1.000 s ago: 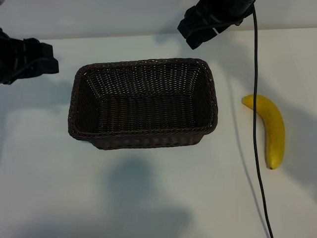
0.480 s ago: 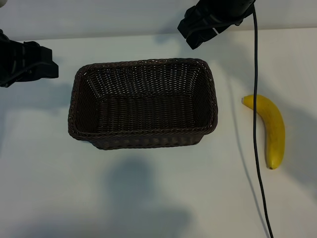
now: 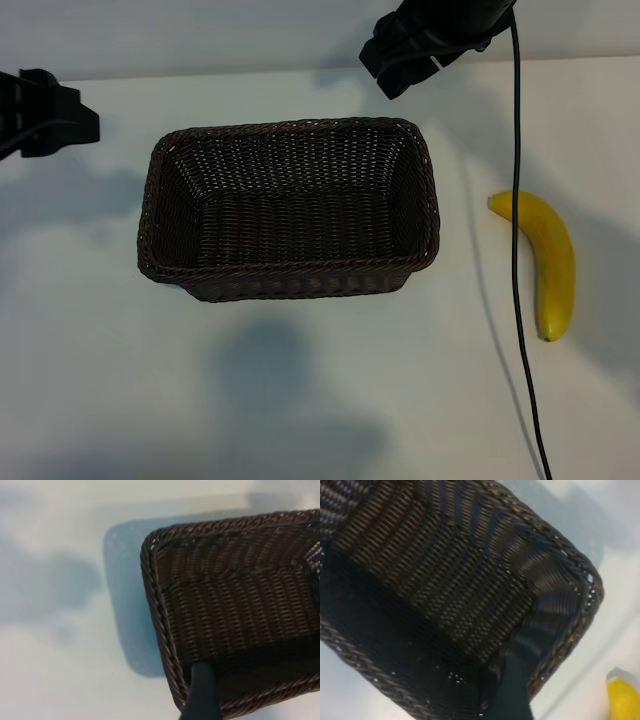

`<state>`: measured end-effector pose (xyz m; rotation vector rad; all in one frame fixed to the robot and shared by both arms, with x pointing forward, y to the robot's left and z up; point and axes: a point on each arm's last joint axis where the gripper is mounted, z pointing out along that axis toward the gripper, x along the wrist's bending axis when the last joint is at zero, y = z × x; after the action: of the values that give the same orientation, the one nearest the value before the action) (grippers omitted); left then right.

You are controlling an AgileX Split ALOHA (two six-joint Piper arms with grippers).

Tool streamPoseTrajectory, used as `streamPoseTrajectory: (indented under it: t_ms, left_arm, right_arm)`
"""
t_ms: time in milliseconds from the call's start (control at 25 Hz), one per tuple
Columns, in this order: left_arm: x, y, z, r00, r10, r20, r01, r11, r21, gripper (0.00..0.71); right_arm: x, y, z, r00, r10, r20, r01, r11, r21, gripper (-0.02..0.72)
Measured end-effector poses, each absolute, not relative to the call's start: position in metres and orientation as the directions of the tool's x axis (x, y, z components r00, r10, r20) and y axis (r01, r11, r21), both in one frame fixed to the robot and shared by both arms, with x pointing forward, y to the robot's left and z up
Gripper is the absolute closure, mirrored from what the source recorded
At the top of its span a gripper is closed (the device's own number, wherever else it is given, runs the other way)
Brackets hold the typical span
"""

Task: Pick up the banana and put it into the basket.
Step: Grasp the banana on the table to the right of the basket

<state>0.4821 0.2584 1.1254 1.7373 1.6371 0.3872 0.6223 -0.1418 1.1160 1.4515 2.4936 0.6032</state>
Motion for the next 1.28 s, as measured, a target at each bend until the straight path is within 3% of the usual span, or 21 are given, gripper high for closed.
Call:
streamPoseTrajectory:
  t_ms: [200, 640, 960, 1280]
  left_arm:
    - [0.478, 0.259, 1.13, 0.158, 0.956, -0.246, 0.734, 0.053, 0.677, 0.117]
    - [0.477, 0.259, 1.13, 0.159, 0.956, -0.246, 0.733, 0.053, 0.678, 0.118]
    - [0.477, 0.259, 1.13, 0.159, 0.956, -0.246, 0.733, 0.053, 0.678, 0.118]
    - [0.477, 0.259, 1.13, 0.159, 0.956, -0.246, 0.733, 0.053, 0.678, 0.118]
  right_arm:
    - [0.621, -0.145, 1.12, -0.49, 0.872, 0.006, 0.783, 0.436, 0.443, 0.116]
    - [0.578, -0.179, 1.172, -0.422, 0.902, -0.092, 0.748, 0.404, 0.527, 0.118]
    - [0.566, -0.219, 1.137, -0.325, 0.942, -0.084, 0.852, 0.33, 0.407, 0.118]
    - [0.556, -0.222, 1.096, -0.33, 0.942, -0.068, 0.901, 0.336, 0.275, 0.118]
